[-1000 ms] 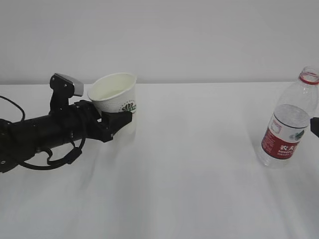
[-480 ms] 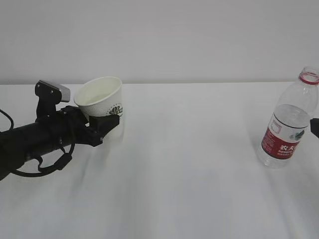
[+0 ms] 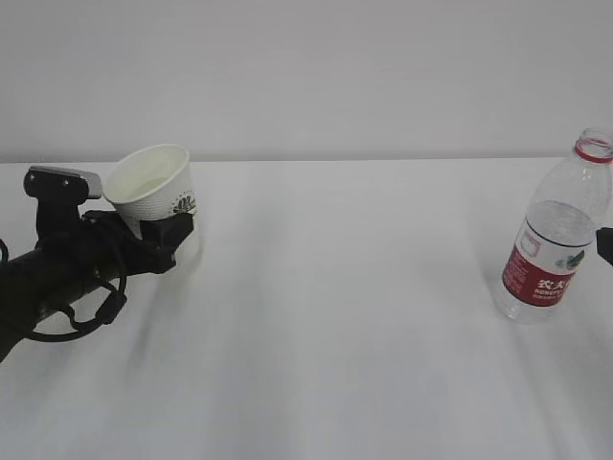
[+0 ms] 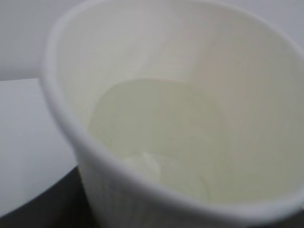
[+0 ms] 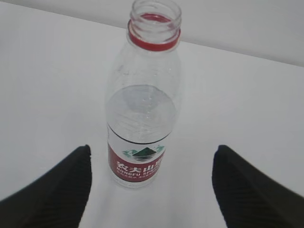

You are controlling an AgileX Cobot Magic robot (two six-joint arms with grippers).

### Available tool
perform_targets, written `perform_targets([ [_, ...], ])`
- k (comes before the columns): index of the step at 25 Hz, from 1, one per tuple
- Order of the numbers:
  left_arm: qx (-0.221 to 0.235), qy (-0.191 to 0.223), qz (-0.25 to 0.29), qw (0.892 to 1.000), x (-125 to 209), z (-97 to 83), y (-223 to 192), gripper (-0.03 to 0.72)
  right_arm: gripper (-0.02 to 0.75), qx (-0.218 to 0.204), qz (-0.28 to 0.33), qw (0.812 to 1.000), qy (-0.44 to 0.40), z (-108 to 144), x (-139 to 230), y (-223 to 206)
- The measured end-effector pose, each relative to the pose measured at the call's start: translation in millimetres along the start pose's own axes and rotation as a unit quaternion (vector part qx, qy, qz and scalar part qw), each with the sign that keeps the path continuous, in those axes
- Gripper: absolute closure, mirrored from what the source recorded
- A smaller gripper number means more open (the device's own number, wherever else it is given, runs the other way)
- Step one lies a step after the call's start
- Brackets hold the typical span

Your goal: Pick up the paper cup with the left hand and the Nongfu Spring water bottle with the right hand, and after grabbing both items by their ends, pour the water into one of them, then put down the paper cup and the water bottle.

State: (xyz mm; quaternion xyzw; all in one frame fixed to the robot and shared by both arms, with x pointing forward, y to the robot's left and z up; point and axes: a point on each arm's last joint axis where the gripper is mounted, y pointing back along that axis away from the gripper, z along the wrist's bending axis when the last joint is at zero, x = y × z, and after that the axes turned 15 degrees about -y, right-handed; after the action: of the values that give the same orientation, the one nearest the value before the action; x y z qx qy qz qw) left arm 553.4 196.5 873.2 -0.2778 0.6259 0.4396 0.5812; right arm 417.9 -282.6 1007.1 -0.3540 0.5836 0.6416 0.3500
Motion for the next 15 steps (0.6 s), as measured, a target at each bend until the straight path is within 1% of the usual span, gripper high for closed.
perform_targets([
  [3,-0.03,0.008,0.008,0.999,3.6,4.4,3.7,0.214,0.145,0.0,0.0,1.0,0.0,0.0,0.0,0.0],
  [6,-0.05,0.008,0.016,0.999,6.8,7.1,7.0,0.214,0.145,0.0,0.0,1.0,0.0,0.0,0.0,0.0],
  [11,-0.084,0.023,0.023,0.996,10.0,12.4,10.7,0.214,0.145,0.0,0.0,1.0,0.0,0.0,0.0,0.0],
  [15,-0.096,0.028,0.025,0.995,10.8,14.4,11.7,0.214,0.145,0.0,0.0,1.0,0.0,0.0,0.0,0.0],
])
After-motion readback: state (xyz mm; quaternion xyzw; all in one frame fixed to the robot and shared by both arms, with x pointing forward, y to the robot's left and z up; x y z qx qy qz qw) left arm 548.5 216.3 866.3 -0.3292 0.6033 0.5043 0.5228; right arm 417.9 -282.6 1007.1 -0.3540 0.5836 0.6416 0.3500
